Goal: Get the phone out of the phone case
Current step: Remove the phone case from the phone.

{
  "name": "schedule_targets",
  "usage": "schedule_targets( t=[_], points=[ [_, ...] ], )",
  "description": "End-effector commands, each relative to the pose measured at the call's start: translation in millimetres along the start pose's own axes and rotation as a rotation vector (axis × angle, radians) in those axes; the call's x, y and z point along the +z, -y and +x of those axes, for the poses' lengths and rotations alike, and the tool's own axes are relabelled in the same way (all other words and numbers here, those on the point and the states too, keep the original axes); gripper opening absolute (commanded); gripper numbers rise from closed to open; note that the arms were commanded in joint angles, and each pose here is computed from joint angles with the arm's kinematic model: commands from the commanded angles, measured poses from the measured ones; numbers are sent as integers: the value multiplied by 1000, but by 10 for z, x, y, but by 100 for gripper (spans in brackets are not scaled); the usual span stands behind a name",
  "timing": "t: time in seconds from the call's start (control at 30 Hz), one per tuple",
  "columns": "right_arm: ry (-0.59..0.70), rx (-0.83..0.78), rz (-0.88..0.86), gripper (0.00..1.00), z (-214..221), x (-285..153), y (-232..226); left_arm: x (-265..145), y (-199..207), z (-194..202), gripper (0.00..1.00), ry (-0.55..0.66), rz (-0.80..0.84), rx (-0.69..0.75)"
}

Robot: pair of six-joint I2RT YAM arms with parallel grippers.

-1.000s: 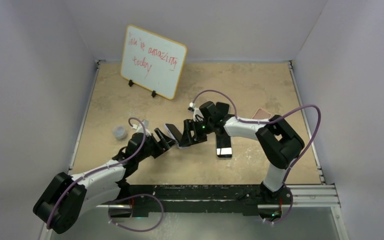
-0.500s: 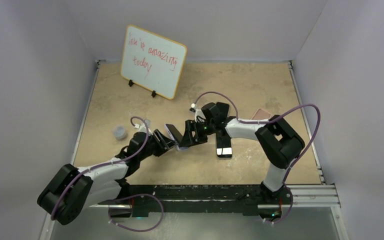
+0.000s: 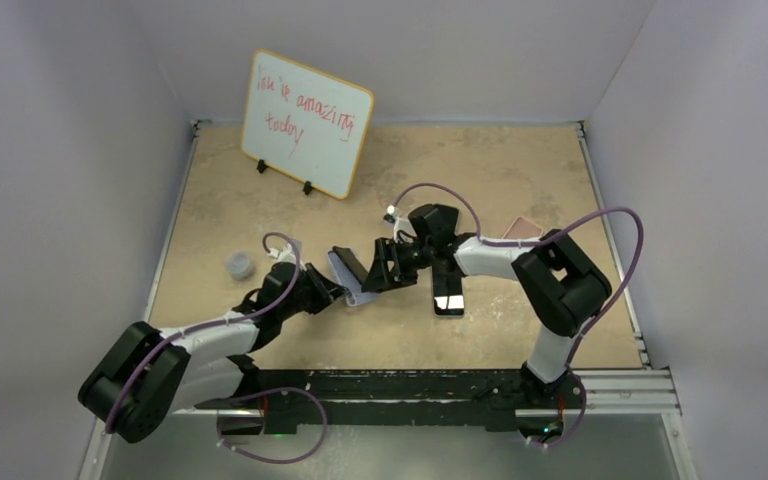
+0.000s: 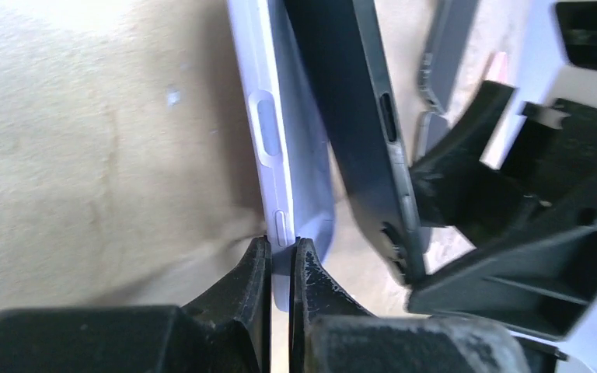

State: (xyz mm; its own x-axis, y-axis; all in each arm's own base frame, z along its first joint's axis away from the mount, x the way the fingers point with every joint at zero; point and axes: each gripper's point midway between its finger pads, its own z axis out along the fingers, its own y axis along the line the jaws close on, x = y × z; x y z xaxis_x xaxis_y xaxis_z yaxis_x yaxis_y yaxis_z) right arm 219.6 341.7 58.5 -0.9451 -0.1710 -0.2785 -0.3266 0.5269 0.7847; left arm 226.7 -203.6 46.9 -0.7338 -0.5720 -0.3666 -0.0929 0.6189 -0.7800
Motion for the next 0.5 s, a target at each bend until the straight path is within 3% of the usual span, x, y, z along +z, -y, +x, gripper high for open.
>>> schedule_targets(
  t=[0.0,0.47],
  points=[
    [32,-98,-25,0,-173,-177,-263,5,-350,-37,0,31,-149,47],
    [-19,-219,100,0,-79,-483,-255,-101,-516,-138,0,82,-255,71]
  ],
)
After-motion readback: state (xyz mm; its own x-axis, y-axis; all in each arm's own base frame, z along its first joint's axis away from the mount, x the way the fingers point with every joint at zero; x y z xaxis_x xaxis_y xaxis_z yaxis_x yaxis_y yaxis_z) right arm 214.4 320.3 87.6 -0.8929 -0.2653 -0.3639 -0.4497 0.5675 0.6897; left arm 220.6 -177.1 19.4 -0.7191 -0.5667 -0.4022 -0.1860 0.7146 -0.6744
